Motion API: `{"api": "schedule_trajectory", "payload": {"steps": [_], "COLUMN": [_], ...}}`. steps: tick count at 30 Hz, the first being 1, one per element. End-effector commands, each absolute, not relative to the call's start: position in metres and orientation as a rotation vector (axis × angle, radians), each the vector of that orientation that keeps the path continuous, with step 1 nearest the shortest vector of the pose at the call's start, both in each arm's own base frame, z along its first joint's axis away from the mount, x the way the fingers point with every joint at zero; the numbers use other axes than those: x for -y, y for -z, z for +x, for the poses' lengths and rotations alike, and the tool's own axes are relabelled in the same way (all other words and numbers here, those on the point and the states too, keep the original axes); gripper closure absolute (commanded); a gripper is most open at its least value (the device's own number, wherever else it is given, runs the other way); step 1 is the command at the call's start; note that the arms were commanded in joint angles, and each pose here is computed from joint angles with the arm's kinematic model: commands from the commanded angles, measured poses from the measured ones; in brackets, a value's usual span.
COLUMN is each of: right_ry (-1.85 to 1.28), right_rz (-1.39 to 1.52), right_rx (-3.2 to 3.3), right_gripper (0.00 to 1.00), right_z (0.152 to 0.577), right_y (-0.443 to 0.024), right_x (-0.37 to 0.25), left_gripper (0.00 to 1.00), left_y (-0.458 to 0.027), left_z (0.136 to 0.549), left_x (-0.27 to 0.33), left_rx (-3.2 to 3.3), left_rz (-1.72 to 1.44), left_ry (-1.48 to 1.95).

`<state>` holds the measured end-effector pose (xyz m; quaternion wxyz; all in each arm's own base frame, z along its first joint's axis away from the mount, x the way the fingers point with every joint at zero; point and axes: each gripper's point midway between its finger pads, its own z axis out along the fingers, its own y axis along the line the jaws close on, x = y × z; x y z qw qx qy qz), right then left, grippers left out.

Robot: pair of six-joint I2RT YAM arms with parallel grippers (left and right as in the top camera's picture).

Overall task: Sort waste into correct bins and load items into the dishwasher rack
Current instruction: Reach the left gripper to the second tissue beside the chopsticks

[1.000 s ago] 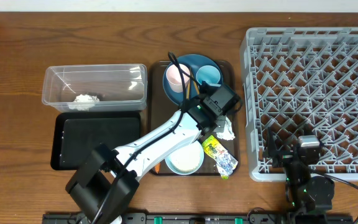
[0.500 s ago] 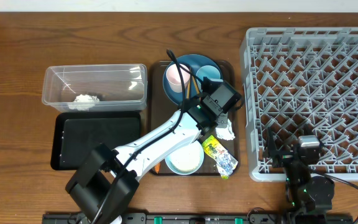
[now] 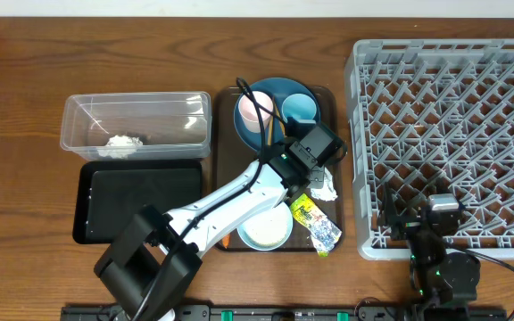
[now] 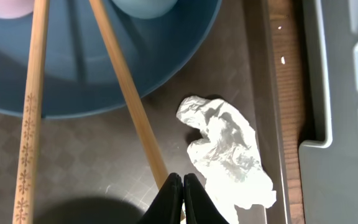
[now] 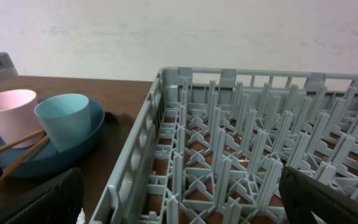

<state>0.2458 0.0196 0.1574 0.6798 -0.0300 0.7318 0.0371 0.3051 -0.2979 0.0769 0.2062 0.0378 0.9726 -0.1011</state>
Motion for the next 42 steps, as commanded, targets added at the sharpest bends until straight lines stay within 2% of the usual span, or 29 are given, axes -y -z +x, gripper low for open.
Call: {"api": "schedule_trajectory", "payload": {"steps": [1, 31, 36, 42], "right_ry": [-0.082, -0.082, -0.083, -0.082], "right_rz": [-0.079, -0.079, -0.079, -0.079], "right_rx": [-1.646, -1.646, -1.646, -1.646], "right_gripper": [0.01, 0.01, 0.01, 0.01], "right_z": [0.246, 0.246, 0.246, 0.246], "right_y": [-0.156, -0.156, -0.156, -0.156], "right_x": [-0.021, -0.021, -0.021, -0.021], "left_gripper": [0.94, 0.94, 0.94, 0.94], "left_y": [-0.076, -0.072, -0.064, -0.057], "left_z": [0.304, 0.291, 0.287, 0.291], "left_x": [0.296, 0.304, 0.297, 0.266], "left_rx": [-2.715, -2.782, -2.796, -2.775], "left_rz": [0.083, -0.078, -0.080, -0.111], "left_ry": [0.283, 0.381, 0.346, 0.147]}}
